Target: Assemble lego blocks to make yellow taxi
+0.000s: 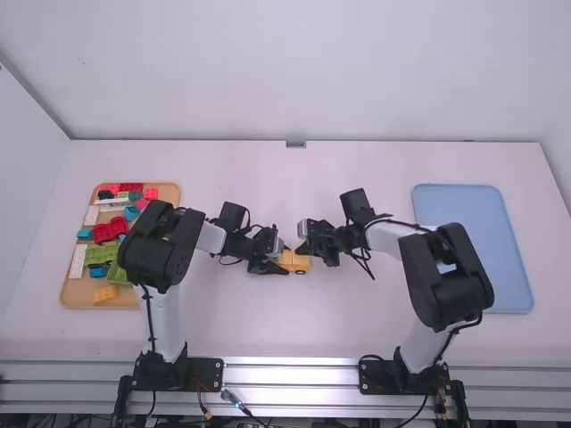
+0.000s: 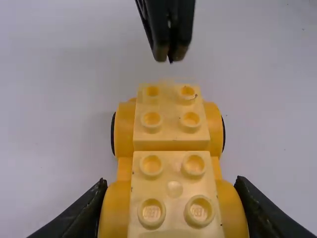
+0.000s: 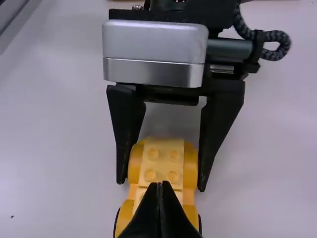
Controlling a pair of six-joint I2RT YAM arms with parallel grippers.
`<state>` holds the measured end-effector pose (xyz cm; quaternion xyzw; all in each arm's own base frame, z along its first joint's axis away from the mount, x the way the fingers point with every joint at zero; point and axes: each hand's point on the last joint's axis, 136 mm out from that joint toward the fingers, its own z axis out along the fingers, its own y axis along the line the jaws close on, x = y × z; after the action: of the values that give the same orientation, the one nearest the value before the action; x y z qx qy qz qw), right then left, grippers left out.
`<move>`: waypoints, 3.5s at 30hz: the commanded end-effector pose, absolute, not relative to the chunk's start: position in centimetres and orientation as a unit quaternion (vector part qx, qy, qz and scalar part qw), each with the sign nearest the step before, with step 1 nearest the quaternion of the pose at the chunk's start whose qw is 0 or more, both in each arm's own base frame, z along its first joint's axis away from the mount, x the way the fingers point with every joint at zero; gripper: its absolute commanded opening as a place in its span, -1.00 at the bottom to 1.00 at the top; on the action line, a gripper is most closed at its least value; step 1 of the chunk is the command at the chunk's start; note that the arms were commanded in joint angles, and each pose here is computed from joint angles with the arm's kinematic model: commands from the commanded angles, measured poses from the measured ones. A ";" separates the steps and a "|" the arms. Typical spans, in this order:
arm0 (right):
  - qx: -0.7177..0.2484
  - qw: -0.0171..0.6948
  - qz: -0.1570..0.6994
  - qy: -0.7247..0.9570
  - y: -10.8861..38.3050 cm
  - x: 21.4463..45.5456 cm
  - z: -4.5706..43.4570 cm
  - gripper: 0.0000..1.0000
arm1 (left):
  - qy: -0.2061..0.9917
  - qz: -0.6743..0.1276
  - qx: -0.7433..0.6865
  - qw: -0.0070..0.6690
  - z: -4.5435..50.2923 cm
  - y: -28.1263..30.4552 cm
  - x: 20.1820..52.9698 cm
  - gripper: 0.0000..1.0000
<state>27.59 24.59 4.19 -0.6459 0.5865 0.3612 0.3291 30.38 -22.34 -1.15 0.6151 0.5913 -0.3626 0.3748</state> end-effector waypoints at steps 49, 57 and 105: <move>-0.608 0.267 0.343 0.664 23.3 25.2 -3.9 -1.00 | 0.586 -0.366 0.617 0.377 -1.0 -22.7 30.5 -0.26; -0.591 0.282 0.337 0.677 22.5 25.1 -4.5 -1.00 | 0.586 -0.366 0.617 0.377 -1.0 -22.7 30.5 -0.27; -0.448 0.302 0.107 0.835 16.8 35.3 6.5 0.97 | 0.615 -0.373 0.586 0.374 0.4 -22.3 31.3 0.99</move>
<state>34.65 16.85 5.37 -0.4532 0.8361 0.1106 0.2886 30.66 -22.38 -1.22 0.5859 0.6239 -0.3746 0.3565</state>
